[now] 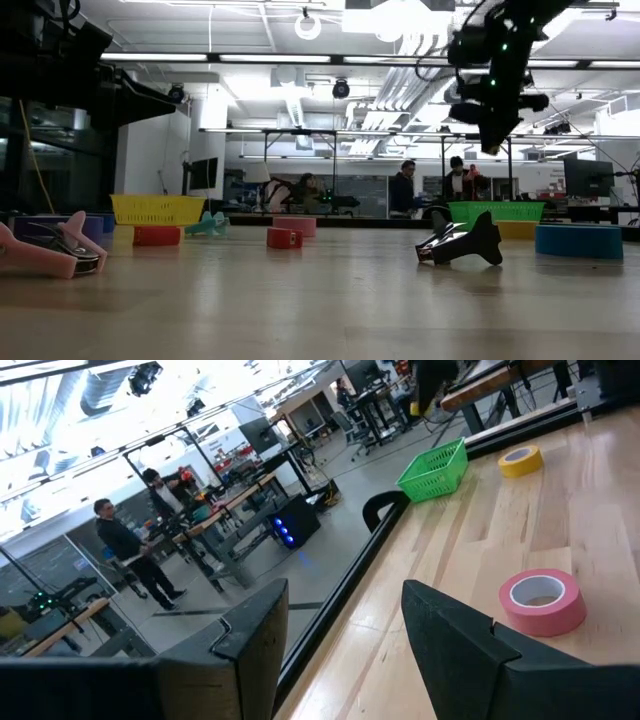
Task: Pick and place Stapler, Stapler remover, tape
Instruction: Put the yellow stapler into the green bin
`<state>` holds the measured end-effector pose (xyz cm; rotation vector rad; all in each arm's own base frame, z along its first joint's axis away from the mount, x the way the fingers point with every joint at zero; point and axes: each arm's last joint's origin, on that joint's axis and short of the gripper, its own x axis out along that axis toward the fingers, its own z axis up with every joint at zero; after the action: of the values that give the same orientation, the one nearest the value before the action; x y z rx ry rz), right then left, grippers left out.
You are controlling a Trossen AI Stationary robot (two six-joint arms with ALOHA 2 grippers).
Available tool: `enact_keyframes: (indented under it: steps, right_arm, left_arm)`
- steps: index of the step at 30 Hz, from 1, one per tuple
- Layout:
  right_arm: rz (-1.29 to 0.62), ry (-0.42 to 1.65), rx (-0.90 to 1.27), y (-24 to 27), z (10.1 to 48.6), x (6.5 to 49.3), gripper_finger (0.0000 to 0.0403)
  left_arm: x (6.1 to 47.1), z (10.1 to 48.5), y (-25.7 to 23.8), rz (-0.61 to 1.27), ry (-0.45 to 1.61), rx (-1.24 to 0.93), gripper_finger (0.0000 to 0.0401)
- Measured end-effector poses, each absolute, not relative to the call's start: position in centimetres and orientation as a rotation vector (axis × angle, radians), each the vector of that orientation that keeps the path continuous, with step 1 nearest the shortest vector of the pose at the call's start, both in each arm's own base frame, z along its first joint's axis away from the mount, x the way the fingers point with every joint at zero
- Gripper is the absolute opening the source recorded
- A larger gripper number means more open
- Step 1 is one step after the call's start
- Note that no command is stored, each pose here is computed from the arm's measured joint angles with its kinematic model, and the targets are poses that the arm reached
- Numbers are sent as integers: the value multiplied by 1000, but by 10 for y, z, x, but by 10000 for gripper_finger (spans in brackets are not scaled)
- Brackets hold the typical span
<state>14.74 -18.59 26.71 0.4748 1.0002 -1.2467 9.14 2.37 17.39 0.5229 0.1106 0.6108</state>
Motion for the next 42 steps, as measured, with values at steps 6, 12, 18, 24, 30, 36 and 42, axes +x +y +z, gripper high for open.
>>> enact_keyframes:
  steps: [6,12,18,24,30,36,42]
  right_arm:
    - [-1203,1076,562,-223,241,135,48]
    - [-1173,1080,630,-254,216,125,48]
    - [-1131,1093,664,-269,204,125,48]
    - [-1066,1128,686,-280,192,121,48]
    - [-1009,1142,670,-282,189,119,48]
    - [-988,1171,666,-280,189,118,50]
    - [-986,1198,687,-277,188,117,76]
  left_arm:
    - [91,174,24,611,111,523,193]
    - [91,174,24,611,111,523,193]
    - [91,174,24,610,111,523,193]
    - [91,174,24,611,111,523,193]
    - [91,174,24,611,111,523,193]
    - [91,174,24,611,111,523,193]
    - [91,174,24,611,111,523,193]
